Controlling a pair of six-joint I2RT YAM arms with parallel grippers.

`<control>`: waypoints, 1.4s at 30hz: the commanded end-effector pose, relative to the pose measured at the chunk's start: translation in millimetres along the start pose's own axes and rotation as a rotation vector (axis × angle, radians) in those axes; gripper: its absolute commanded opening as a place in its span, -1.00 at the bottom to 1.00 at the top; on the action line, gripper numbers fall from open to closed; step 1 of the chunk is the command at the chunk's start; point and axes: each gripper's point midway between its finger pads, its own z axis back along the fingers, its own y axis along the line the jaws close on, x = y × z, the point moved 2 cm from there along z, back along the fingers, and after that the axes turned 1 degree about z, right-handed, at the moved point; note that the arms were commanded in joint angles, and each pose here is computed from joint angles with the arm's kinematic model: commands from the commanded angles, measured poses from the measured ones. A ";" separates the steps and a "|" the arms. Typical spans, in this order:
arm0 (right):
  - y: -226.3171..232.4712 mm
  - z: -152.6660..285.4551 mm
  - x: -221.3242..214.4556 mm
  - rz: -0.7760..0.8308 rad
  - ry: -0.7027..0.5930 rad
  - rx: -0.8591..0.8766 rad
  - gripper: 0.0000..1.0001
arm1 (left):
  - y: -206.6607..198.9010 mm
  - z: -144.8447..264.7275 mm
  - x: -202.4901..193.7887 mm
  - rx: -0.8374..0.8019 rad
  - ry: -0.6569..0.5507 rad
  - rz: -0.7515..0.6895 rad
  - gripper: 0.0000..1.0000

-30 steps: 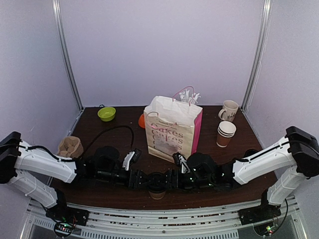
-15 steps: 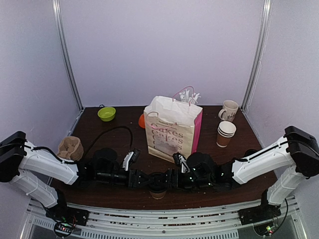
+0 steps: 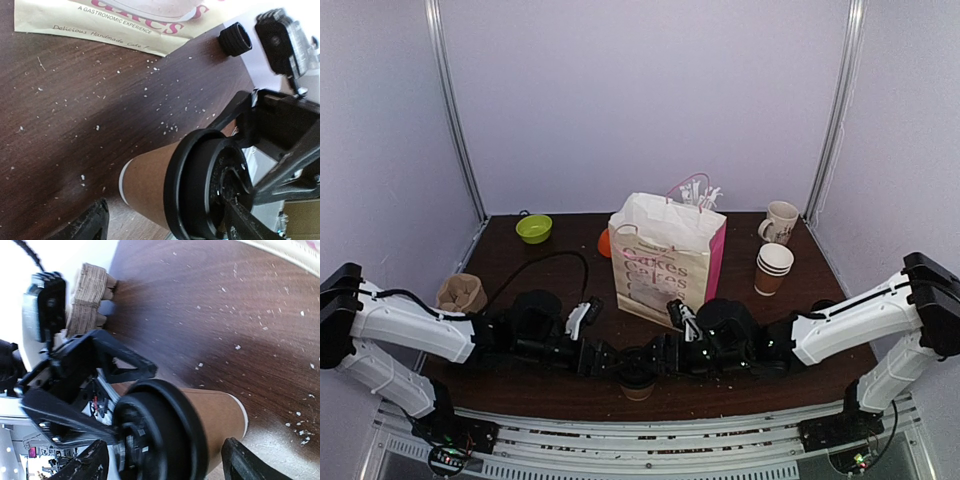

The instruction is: Pack the takeout coffee

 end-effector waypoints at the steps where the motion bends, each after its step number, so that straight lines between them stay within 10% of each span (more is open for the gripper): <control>1: 18.9 15.3 13.0 0.039 -0.040 0.033 0.60 | 4.1 6.1 -0.9 0.081 0.050 -0.045 0.73; 42: -41.8 29.6 14.3 -0.124 -0.162 -0.012 0.39 | 4.8 15.8 -3.3 0.046 -0.005 0.008 0.59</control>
